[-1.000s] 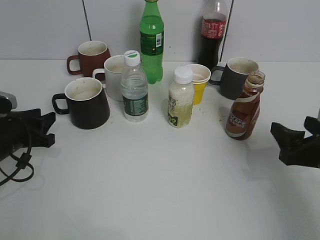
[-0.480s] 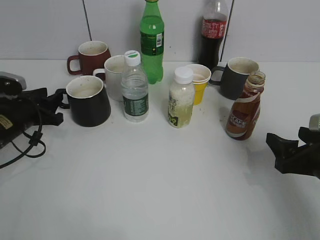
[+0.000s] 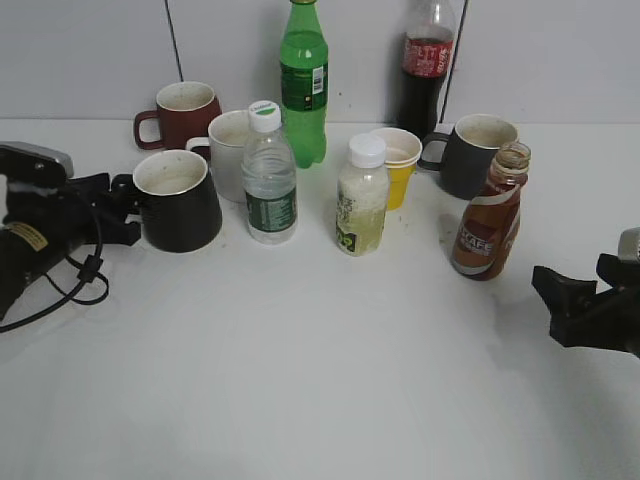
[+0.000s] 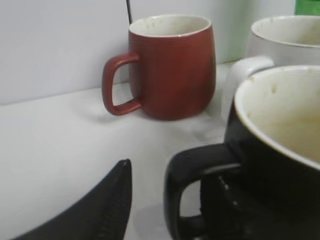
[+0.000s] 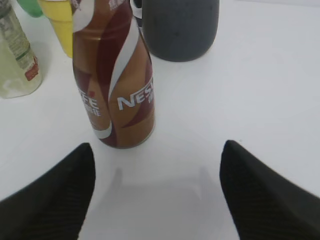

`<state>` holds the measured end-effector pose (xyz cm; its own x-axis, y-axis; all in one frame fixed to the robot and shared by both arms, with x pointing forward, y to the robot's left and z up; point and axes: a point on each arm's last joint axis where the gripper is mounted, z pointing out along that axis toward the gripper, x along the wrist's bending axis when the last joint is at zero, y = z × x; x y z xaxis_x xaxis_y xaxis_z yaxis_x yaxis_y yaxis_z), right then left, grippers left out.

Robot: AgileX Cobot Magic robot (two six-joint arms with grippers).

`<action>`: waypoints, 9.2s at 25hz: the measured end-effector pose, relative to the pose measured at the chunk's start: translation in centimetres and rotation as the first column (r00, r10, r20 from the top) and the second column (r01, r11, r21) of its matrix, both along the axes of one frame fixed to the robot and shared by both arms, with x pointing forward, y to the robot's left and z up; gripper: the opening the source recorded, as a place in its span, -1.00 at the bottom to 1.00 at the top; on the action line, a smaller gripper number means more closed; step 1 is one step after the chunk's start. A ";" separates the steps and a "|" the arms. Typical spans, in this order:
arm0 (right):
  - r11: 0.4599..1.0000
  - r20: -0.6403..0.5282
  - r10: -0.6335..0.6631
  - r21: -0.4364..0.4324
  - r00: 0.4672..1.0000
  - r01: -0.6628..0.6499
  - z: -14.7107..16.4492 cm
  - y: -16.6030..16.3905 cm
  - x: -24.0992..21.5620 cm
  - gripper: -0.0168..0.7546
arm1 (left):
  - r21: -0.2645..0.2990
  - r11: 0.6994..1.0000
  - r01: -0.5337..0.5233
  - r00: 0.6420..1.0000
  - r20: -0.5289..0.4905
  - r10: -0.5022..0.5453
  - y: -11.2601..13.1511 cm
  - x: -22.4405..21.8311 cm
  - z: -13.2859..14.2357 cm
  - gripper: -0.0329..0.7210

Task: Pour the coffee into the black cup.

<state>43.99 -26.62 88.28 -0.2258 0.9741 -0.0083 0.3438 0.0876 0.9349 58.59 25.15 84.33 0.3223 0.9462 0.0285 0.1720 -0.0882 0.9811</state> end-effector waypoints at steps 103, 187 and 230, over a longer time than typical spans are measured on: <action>0.346 0.262 0.817 -0.936 0.514 -0.072 5.5 13.5 9.0 0.35 | 0.054 0.829 0.557 0.826 0.066 -0.559 -14.3 -8.5 5.1 -0.80; 0.997 0.086 0.050 -0.063 0.995 -0.045 -1.8 4.4 7.8 0.35 | -0.039 0.981 -0.190 0.981 -0.033 0.189 -1.6 -0.1 0.6 -0.80; 1.000 -0.110 0.019 0.018 0.994 -0.017 -2.1 4.6 8.1 0.76 | -0.076 0.975 -0.211 0.976 -0.079 0.205 -0.2 -7.2 11.2 -0.14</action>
